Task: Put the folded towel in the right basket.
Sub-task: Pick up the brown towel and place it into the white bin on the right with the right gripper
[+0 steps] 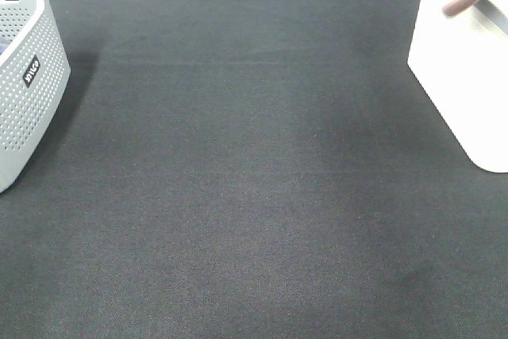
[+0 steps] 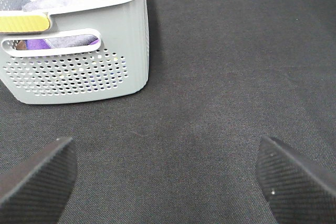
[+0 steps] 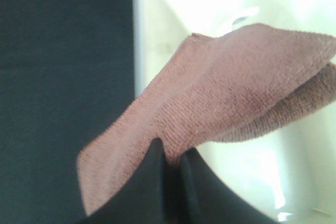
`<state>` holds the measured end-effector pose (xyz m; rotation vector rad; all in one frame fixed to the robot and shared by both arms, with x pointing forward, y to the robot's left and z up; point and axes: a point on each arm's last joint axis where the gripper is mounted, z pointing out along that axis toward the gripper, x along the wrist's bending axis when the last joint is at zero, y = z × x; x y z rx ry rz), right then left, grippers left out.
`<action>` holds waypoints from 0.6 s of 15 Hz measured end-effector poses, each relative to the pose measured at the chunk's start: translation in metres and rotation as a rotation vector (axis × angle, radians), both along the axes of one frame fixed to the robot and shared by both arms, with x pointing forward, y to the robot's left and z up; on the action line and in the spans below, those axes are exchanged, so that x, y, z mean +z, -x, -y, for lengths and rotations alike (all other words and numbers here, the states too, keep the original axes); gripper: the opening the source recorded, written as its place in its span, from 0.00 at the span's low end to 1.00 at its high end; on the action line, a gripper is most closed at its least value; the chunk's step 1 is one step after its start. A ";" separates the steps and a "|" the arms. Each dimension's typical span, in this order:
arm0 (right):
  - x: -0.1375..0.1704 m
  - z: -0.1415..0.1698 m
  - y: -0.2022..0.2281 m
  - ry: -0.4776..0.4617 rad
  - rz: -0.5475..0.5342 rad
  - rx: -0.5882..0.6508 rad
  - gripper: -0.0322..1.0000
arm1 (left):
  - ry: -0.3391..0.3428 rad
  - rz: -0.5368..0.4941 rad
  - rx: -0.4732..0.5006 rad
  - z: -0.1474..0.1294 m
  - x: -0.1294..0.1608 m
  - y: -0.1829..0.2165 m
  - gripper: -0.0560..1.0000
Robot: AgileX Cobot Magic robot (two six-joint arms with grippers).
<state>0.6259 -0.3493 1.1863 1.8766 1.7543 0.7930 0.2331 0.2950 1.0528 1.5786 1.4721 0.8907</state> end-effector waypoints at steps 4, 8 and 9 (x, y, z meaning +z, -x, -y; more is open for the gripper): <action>-0.038 0.038 -0.021 -0.018 -0.078 -0.084 0.05 | 0.000 0.000 0.000 0.000 0.000 0.000 0.88; -0.090 0.050 -0.048 -0.077 -0.184 -0.148 0.08 | 0.000 0.000 0.000 0.000 0.000 0.000 0.88; -0.096 0.052 -0.050 -0.081 -0.200 -0.169 0.15 | 0.000 0.000 0.000 0.000 0.000 0.000 0.88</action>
